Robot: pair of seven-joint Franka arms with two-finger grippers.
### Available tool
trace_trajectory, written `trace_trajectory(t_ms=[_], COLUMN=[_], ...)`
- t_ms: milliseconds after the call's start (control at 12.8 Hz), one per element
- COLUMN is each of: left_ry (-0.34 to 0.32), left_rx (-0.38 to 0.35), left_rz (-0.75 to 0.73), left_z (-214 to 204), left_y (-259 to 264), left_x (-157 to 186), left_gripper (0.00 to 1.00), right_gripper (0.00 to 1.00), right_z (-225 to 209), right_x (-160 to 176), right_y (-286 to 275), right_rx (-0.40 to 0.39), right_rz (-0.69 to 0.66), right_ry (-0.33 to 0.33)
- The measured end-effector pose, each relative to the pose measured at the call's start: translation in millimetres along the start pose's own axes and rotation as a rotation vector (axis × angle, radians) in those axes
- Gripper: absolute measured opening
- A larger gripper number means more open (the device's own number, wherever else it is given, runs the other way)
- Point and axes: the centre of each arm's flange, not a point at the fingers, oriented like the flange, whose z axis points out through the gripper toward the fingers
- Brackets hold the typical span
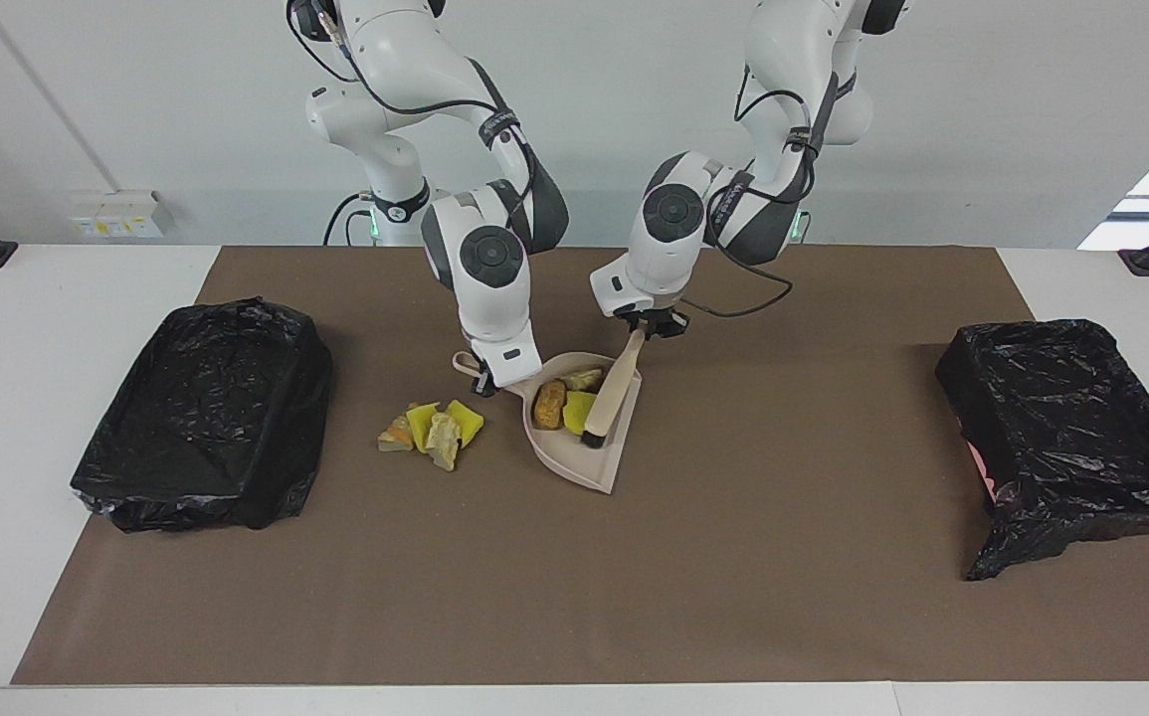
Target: Sweep and dump trash in bin
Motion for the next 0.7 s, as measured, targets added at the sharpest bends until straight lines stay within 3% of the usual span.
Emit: trace_trajectory(t_ms=[390, 702], left_ry=[0.031, 0.049], left_rx=[-0.004, 0.015], left_rz=[-0.275, -0.443], left_z=[-17.6, -35.3], left_y=[-34.0, -3.8], left_x=[2.3, -19.7], left_gripper=[0.26, 0.26], right_gripper=[0.31, 0.31], right_z=[-13.6, -64.2], right_x=[-8.0, -64.0], right_y=[6.1, 32.5], right_rx=[-0.016, -0.047], right_rz=[0.024, 0.118], right_ry=[0.02, 0.08])
